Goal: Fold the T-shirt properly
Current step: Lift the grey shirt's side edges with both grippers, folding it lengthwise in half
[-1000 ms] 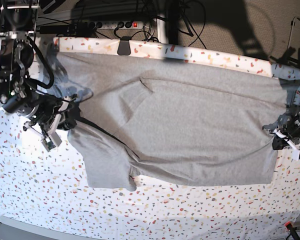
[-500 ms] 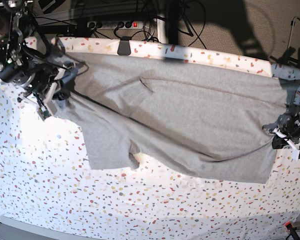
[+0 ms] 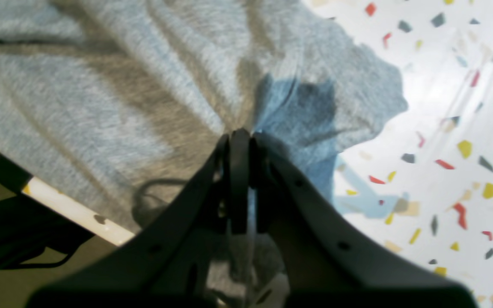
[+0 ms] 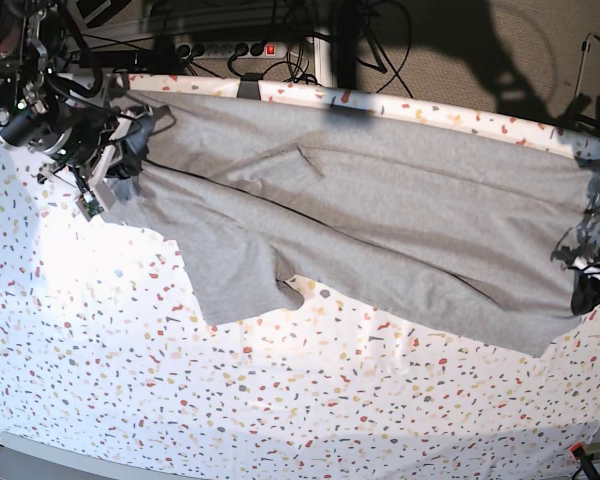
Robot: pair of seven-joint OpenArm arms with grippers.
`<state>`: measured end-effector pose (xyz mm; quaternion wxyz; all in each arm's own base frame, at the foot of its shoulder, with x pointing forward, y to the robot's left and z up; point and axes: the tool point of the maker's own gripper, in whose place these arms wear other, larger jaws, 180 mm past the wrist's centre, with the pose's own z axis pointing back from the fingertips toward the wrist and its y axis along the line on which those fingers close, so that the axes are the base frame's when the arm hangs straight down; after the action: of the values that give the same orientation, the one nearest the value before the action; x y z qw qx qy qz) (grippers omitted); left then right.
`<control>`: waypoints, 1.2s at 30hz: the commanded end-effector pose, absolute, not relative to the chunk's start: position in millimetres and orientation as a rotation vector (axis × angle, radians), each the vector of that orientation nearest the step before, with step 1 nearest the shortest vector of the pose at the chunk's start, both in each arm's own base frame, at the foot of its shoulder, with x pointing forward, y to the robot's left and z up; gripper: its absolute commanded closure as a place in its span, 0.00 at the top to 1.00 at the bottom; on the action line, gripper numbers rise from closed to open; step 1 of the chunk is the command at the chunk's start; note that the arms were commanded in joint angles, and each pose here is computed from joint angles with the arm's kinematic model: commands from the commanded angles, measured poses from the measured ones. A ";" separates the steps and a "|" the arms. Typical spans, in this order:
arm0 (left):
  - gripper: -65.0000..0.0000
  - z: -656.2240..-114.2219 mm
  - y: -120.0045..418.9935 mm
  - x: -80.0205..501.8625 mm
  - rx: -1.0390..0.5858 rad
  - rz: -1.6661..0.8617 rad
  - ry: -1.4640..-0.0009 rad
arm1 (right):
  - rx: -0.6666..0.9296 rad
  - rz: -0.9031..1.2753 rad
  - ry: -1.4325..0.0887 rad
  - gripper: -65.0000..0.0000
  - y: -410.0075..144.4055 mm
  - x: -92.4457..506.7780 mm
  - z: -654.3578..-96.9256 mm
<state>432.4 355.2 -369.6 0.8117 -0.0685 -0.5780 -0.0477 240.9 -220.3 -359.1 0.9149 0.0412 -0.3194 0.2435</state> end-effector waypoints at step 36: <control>0.00 -320.9 395.1 337.7 -0.071 -0.088 -1.314 | 0.060 0.526 -0.679 0.00 -222.5 245.7 -346.7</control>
<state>328.0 382.5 -348.1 0.8119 -0.0475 -0.5805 -0.0394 239.5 -220.2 -357.9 0.9158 0.0378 -0.3139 0.2475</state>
